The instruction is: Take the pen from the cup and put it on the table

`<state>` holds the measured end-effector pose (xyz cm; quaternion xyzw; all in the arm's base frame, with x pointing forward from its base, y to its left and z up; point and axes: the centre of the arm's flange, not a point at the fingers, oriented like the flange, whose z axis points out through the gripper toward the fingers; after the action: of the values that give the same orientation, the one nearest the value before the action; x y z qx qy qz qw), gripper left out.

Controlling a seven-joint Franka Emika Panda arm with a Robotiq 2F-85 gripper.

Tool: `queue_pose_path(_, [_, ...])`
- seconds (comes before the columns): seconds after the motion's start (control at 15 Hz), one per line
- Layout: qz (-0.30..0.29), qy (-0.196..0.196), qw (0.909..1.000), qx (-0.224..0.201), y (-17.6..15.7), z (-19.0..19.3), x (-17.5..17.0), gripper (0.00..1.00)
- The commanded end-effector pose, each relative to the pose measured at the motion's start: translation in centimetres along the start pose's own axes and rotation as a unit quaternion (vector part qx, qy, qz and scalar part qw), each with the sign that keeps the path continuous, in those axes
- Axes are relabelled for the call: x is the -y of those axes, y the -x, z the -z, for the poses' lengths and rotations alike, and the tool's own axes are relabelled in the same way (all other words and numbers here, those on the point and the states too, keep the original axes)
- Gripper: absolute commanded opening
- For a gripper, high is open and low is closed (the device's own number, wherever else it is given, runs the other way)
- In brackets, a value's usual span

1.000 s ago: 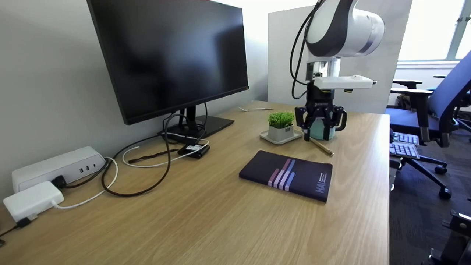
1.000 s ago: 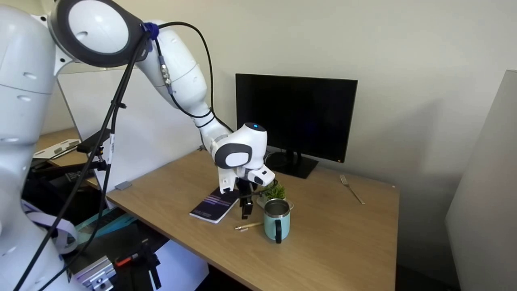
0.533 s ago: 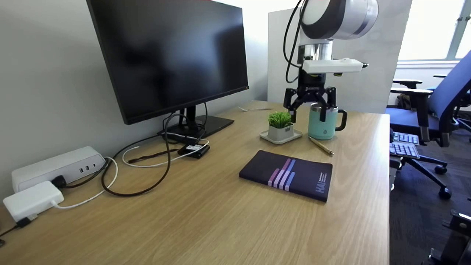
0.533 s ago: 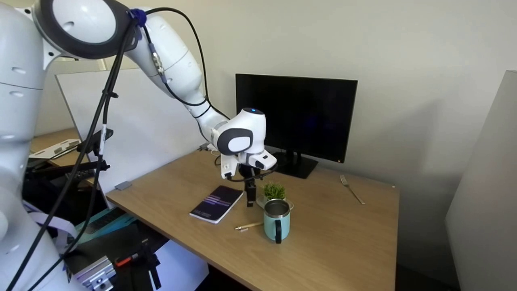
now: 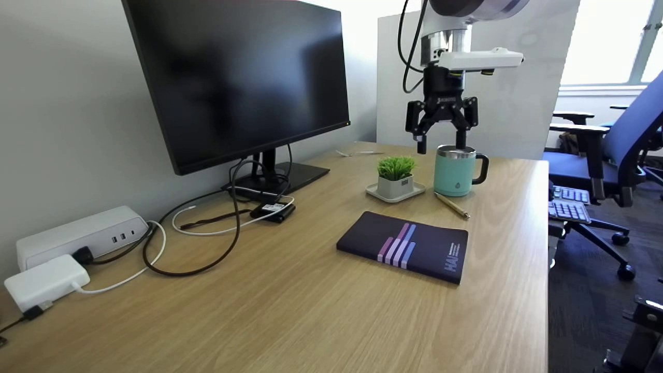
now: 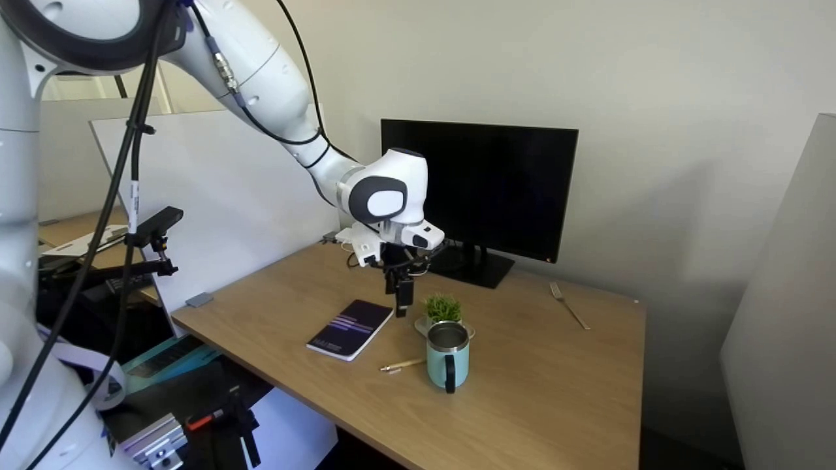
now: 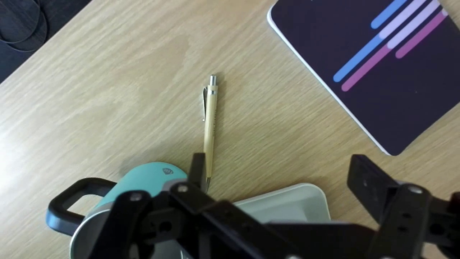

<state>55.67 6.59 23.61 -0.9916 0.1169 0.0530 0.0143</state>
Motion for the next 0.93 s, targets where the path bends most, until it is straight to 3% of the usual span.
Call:
queue_pose_path(0.0, [0.052,0.021,0.9984,0.009,1.0,1.5,-0.7,1.00])
queue_pose_path(0.33, [0.091,0.032,0.9951,0.021,1.6,3.1,-1.7,1.00])
queue_pose_path(0.87, [0.073,0.031,0.9965,0.025,1.2,2.9,-1.7,1.00])
